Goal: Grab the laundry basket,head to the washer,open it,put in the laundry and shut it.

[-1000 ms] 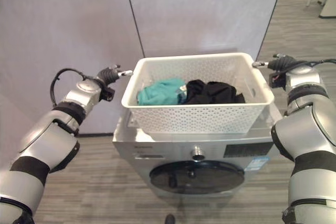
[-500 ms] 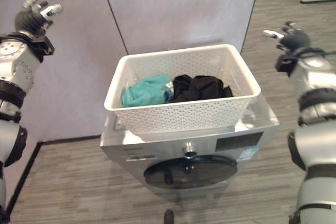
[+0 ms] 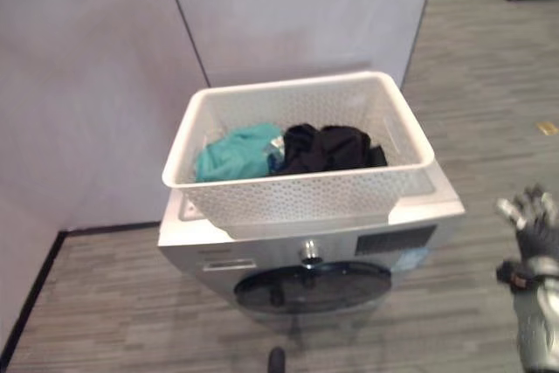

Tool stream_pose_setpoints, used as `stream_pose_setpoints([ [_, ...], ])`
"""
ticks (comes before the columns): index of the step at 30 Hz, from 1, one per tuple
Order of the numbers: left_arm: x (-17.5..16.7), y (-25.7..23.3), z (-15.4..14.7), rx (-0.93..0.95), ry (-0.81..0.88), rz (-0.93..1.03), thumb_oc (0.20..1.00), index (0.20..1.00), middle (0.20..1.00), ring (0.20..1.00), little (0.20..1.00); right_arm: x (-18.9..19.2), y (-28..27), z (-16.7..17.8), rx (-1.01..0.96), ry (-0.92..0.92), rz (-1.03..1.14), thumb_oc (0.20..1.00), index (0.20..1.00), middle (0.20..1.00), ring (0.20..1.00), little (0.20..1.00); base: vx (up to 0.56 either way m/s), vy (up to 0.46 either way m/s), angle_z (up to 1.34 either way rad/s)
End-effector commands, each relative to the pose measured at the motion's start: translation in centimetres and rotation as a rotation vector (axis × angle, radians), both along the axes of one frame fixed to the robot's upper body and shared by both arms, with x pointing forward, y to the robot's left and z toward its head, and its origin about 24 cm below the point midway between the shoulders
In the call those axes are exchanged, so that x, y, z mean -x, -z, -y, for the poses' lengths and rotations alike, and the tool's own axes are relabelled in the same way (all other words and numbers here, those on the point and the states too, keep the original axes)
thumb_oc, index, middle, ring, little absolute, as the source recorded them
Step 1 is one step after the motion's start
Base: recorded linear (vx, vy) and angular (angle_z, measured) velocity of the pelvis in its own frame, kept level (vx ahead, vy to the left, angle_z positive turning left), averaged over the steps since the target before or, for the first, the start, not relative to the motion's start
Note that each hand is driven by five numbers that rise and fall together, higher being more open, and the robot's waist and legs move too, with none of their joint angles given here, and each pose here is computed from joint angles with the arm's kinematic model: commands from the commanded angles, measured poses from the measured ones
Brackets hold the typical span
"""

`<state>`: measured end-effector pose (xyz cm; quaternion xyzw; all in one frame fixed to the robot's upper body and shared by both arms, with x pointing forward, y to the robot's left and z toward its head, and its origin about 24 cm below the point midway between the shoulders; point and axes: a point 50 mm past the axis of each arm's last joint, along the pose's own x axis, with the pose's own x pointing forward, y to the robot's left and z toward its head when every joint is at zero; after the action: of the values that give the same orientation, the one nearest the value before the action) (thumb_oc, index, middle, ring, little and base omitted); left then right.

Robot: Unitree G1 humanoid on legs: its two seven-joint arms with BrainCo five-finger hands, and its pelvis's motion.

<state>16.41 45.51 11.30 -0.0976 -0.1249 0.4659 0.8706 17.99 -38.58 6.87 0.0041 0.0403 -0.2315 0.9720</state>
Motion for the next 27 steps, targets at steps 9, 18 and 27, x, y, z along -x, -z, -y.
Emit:
stream_pose_setpoints([
  [9,3.6,15.3,3.8,0.425,0.007,-0.430,1.000,1.000,1.000,1.000,1.000,-1.3,-2.4,-4.7,0.245,-0.370,0.006,1.000,1.000,1.000,1.000,1.000,-0.14,-0.032,0.50],
  [18,8.6,22.8,9.9,0.684,0.083,-0.777,1.000,1.000,1.000,1.000,1.000,-0.5,0.0,-6.0,0.196,-0.472,-0.082,1.000,1.000,1.000,1.000,1.000,0.01,0.159,-0.04],
  [27,6.8,24.4,13.7,0.501,0.363,-1.086,1.000,1.000,1.000,1.000,1.000,-0.5,2.0,-6.1,0.301,-0.465,-0.215,1.000,1.000,1.000,1.000,1.000,-0.10,0.164,-0.30],
])
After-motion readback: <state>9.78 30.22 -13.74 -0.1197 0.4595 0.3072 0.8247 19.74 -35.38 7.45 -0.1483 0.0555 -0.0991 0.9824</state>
